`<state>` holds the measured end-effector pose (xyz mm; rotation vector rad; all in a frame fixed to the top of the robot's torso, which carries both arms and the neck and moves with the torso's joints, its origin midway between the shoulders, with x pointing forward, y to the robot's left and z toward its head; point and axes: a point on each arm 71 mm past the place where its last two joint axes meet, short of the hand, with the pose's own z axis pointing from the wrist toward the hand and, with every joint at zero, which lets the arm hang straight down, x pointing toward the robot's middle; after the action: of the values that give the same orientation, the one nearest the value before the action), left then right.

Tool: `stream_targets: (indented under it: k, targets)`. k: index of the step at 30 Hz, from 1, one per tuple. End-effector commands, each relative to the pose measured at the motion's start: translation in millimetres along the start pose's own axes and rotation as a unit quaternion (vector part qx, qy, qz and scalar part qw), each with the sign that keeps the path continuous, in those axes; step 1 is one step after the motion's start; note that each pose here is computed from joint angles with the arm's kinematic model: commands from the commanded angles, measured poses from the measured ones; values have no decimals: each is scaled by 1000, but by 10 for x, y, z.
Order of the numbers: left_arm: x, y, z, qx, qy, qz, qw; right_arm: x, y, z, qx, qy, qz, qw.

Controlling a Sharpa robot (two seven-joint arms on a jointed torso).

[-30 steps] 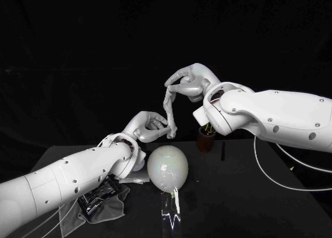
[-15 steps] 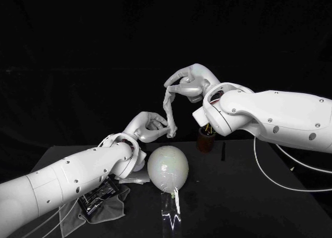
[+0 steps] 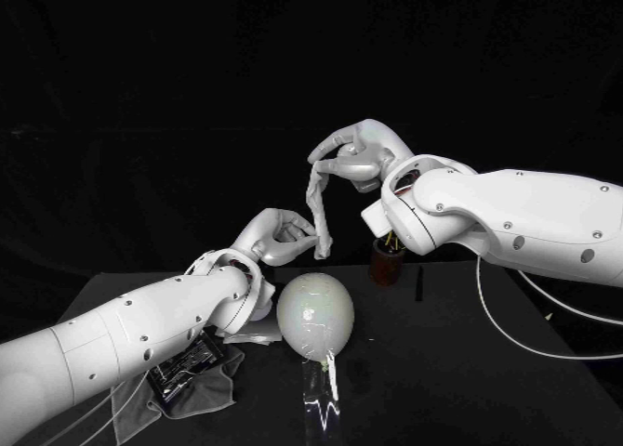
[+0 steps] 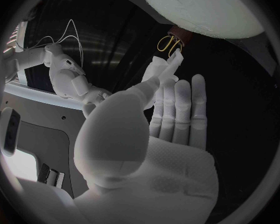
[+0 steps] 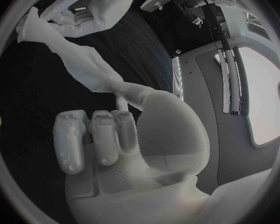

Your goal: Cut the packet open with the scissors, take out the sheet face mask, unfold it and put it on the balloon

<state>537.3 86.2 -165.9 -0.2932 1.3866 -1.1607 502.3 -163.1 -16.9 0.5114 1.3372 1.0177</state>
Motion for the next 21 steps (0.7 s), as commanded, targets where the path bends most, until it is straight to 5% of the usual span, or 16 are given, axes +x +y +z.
stream_targets:
  k: [1,21]
  targets:
    - [-2,-45,8,15,-10,-9,1000,1,12,1,-8,3,-2,1000]
    - [36,-54,18,7,-1,-15,1000,9,21,-3,-10,3,0,1000]
